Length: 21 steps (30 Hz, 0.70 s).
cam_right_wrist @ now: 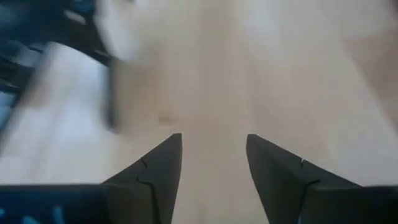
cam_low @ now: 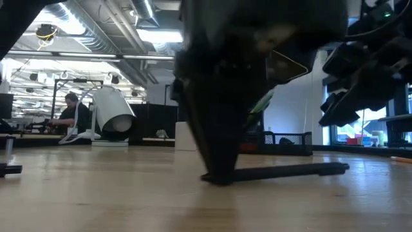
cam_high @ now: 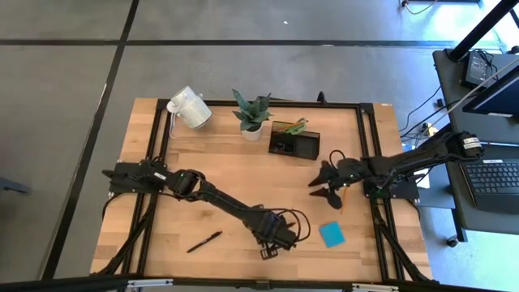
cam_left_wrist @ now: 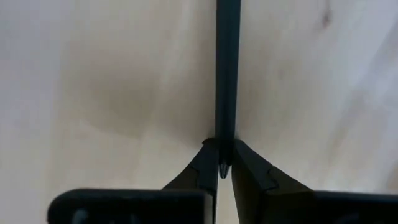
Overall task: Pick and place office supplies into organizer
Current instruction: Put the right black pen into the desk organizer
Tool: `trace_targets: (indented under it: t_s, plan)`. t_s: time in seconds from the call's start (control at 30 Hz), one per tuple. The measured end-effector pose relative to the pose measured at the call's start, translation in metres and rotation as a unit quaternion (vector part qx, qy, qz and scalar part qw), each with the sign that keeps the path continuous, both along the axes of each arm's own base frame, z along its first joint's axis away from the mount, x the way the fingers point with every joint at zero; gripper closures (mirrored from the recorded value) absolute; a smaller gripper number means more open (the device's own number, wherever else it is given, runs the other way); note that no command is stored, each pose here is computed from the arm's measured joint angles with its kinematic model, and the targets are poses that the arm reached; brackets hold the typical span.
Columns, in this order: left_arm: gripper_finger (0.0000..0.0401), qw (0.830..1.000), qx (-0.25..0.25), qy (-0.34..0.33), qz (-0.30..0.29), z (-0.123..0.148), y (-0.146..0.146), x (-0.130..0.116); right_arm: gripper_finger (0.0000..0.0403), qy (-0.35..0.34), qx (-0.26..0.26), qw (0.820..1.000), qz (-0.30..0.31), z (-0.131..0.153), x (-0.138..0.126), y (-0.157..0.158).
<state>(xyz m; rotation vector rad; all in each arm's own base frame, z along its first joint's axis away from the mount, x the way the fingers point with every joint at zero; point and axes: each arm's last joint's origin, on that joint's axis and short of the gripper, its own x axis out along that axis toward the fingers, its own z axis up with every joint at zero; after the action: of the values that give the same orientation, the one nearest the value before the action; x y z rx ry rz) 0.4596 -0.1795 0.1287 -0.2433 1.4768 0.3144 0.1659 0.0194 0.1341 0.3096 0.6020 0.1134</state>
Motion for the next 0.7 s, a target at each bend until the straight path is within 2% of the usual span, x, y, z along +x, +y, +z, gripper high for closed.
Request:
trace_targets:
  t_s: [0.13, 0.27, 0.53, 0.7]
  plan:
    - [0.0383, 0.999, 0.039, -0.02, -0.001, 0.0, 0.011, 0.005, 0.022, -0.053, 0.021, 0.998, 0.039, 0.0, -0.002, 0.005]
    - [0.0383, 0.997, 0.069, -0.03, 0.005, 0.0, 0.017, 0.008, 0.022, -0.059, 0.023, 0.996, 0.065, 0.002, -0.002, 0.013]
    - [0.0383, 0.994, 0.098, -0.041, 0.022, -0.001, 0.027, 0.011, 0.022, -0.078, -0.051, 0.988, 0.123, 0.002, -0.006, 0.03]
    - [0.0384, 0.991, 0.12, -0.058, 0.027, 0.002, 0.027, 0.014, 0.022, -0.086, -0.106, 0.983, 0.123, 0.001, -0.008, 0.034]
